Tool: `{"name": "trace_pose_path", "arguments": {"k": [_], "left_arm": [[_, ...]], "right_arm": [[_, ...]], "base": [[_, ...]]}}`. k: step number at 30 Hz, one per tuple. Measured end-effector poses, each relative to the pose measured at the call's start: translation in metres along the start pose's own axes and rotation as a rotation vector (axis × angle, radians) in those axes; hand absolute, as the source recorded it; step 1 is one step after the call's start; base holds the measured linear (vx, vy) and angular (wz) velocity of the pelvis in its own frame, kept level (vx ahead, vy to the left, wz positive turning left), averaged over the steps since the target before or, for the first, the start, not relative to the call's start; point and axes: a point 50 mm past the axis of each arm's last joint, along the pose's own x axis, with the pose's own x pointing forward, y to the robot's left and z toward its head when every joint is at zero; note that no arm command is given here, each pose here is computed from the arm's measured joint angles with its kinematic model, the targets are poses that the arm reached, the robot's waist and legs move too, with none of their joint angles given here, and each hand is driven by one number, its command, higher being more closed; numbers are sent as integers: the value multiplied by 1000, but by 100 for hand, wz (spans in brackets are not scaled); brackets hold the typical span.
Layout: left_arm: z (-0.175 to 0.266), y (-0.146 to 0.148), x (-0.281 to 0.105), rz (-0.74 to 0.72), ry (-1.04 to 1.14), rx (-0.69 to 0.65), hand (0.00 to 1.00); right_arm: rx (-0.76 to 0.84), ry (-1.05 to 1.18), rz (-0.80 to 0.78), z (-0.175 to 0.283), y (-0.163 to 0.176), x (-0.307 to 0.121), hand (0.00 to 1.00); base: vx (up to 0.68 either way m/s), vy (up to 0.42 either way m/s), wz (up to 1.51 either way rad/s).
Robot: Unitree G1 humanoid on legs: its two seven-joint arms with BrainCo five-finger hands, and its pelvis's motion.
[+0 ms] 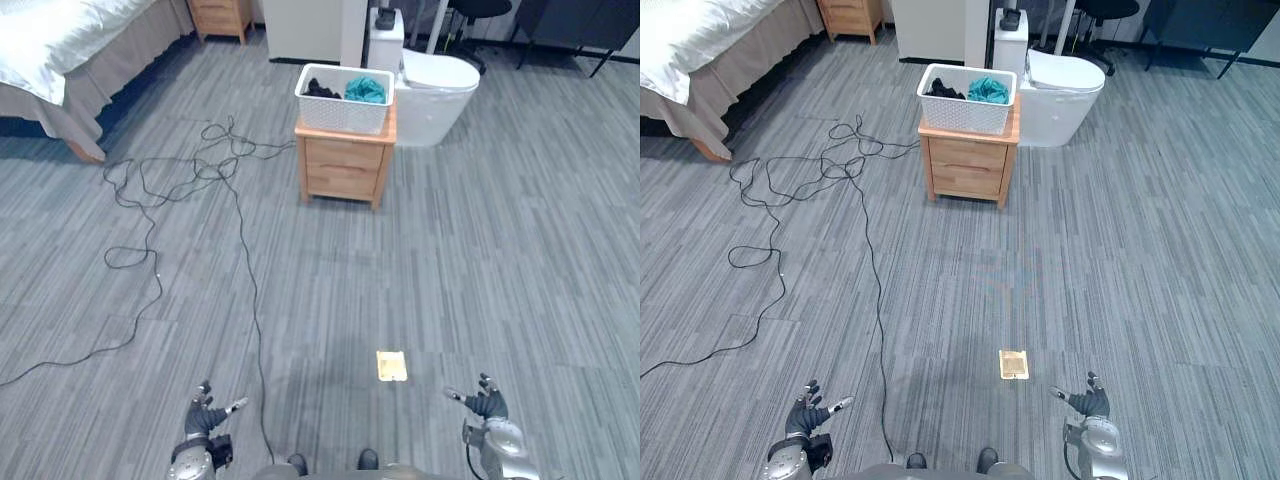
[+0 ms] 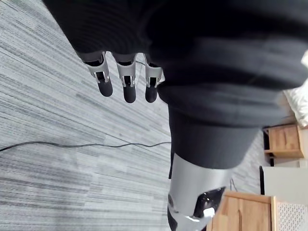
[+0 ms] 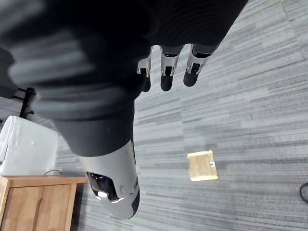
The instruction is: Pick up the laundry basket with both hands and put the clothes into the washing machine.
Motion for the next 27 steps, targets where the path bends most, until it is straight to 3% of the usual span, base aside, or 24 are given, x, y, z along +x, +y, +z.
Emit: {"name": "trace_pose_path", "arguments": {"k": [7, 12, 14, 21, 27], "left_arm": [[14, 3, 1, -2, -58, 7, 0], [41, -15, 14, -42, -139, 5, 0], [40, -22, 13, -61, -137, -5, 0], [24, -29, 3, -96, -94, -38, 0], [26, -29, 0, -105, -108, -45, 0]], "right_arm": [[-50, -29, 65, 6, 15, -2, 0], [-80, -122, 74, 28, 12, 0, 0], [-93, -132, 67, 27, 7, -2, 0], [-75, -201, 183, 39, 48, -12, 0], [-86, -216, 174, 47, 46, -7, 0]], "base": [[244, 91, -8], [511, -63, 43], [734, -160, 45], [708, -213, -19], [531, -8, -26]]}}
